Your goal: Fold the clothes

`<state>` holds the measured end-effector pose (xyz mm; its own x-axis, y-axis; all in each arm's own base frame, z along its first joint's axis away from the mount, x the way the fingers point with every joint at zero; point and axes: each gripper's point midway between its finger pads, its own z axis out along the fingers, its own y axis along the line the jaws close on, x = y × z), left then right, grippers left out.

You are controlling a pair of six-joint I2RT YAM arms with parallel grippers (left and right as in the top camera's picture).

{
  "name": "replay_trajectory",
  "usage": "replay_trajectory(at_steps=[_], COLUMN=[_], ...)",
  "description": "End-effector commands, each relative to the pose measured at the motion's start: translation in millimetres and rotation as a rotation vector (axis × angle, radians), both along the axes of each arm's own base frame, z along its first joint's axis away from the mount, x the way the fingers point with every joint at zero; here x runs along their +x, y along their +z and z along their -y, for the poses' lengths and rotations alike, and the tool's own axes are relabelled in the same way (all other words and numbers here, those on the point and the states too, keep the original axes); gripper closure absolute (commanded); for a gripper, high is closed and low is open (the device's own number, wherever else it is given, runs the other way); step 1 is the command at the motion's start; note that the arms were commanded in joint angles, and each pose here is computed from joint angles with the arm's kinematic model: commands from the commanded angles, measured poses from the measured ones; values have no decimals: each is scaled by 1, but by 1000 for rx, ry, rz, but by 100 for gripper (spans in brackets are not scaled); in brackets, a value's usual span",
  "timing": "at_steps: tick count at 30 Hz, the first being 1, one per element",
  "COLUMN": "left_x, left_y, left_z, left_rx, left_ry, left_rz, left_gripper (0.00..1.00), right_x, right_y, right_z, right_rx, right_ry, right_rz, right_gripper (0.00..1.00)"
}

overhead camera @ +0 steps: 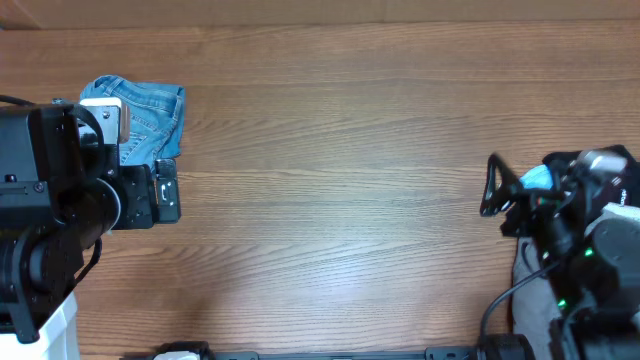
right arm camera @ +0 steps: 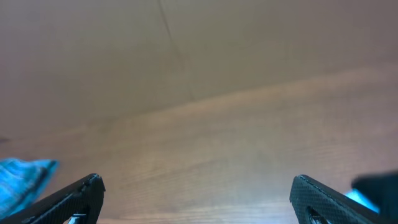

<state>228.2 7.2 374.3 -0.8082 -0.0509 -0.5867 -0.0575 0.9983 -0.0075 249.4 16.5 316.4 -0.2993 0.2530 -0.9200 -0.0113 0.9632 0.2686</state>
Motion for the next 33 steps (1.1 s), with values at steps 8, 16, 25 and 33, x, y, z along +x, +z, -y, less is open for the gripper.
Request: replay_trajectory(at_steps=[8,16,25,33], left_x=[1,1,1,1], left_y=[-1,-1,-1,-1], left_z=[0,0,0,0], left_rx=[-4,-4,-4,-4], left_ry=[16,16,16,16], left_rz=[-2,-2,-2,-2], left_gripper=[0,0,0,0], right_x=[-21,-28,-13,-9], right_y=[-80,-112,-148,-151], right_z=[2,2,3,4], right_rx=[13,8,8,6], right_ry=[11,7,7,7], right_rz=[95,174,162,188], right_gripper=[0,0,0,0])
